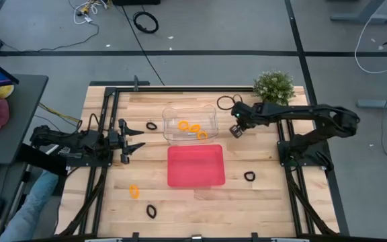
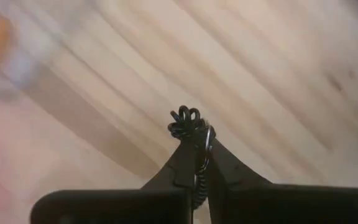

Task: Sort spring keychains
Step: Put the black spring keychain into the transparent bin

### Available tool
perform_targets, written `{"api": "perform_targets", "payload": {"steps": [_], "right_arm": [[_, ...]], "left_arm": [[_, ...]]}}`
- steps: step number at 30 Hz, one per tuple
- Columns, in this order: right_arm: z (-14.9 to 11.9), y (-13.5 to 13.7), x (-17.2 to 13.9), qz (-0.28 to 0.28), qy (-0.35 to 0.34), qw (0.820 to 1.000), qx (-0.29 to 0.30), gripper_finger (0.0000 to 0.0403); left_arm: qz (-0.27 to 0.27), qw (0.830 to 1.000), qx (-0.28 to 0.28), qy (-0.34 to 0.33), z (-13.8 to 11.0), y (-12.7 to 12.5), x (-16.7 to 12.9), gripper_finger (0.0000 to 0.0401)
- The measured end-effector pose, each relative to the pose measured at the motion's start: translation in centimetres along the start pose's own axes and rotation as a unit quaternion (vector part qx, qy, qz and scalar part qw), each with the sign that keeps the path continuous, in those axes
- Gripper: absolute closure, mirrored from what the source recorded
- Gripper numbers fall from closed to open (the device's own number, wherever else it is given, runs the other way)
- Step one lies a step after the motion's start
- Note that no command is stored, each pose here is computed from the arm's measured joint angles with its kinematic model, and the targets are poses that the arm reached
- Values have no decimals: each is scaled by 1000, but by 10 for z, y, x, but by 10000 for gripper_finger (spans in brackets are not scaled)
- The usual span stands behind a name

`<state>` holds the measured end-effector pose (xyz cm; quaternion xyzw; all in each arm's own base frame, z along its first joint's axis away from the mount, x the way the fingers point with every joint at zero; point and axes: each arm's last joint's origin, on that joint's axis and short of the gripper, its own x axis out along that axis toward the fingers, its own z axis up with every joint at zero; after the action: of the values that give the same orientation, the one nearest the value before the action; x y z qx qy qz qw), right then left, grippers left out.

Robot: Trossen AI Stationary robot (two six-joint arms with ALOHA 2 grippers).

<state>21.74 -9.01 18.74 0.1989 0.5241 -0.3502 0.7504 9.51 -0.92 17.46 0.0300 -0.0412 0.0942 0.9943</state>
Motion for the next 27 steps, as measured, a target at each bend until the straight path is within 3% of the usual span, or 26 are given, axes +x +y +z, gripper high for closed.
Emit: {"api": "perform_targets", "payload": {"steps": [10, 27], "right_arm": [[19, 15, -30, 66, -170, 983, -14, 394], [25, 30, -39, 100, -237, 964, -61, 393]], "left_arm": [[0, 1000, 0, 0, 0, 0, 0, 179], [0, 1000, 0, 0, 0, 0, 0, 179]]}}
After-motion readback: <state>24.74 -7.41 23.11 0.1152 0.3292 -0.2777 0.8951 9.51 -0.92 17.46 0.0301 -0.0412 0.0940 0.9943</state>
